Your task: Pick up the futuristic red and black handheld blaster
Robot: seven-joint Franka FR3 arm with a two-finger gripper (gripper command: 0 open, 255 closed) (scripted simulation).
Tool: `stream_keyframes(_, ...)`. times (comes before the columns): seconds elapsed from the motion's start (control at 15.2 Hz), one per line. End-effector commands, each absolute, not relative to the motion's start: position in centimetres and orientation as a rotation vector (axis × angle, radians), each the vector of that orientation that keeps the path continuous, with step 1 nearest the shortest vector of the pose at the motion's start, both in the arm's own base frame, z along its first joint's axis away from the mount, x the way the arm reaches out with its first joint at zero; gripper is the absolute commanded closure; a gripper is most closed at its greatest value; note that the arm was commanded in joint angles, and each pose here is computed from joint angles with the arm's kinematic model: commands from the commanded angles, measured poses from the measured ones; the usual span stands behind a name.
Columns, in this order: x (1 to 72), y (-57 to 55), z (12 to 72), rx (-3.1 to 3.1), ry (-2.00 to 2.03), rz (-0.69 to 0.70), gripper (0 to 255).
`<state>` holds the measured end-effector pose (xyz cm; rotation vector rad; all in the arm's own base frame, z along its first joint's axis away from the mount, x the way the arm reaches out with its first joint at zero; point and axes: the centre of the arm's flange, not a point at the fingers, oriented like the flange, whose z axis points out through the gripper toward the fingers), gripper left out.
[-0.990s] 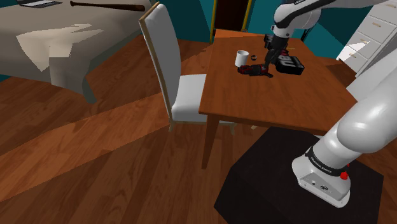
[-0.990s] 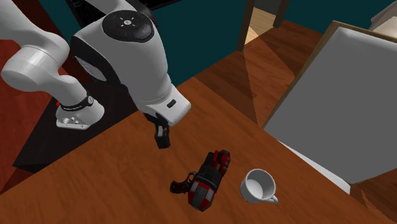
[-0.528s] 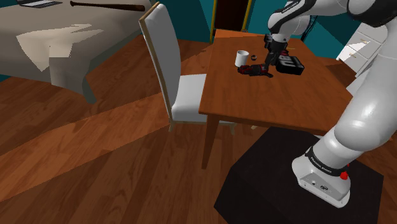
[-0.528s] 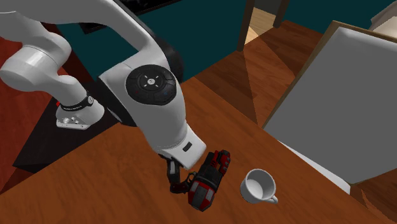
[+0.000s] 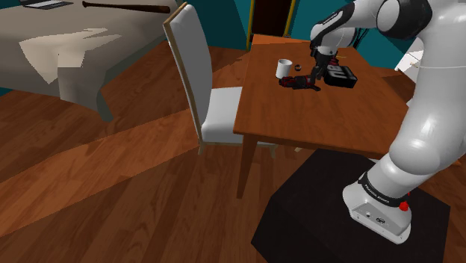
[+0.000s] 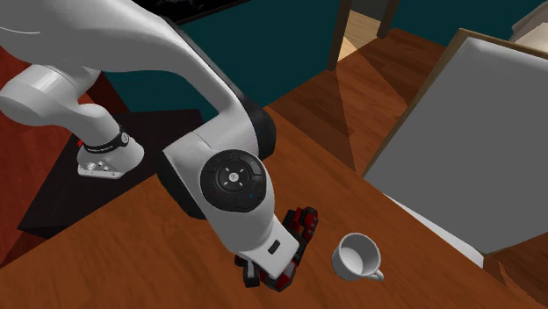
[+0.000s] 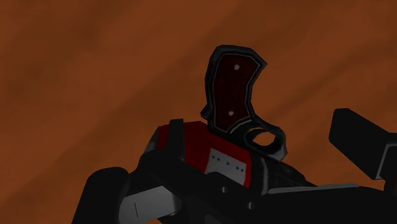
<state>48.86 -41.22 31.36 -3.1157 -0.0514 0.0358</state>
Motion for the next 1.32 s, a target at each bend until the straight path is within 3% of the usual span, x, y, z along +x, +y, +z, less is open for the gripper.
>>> stream_keyframes(0.0,49.0,-41.2,30.3,-3.116,-0.052,0.035,0)
stream_keyframes(0.33,49.0,-41.2,28.4,-3.116,-0.051,0.035,0)
stream_keyframes(0.4,49.0,-41.2,28.3,-3.116,-0.052,0.035,255)
stream_keyframes(1.25,49.0,-41.2,30.5,-3.116,-0.052,0.035,255)
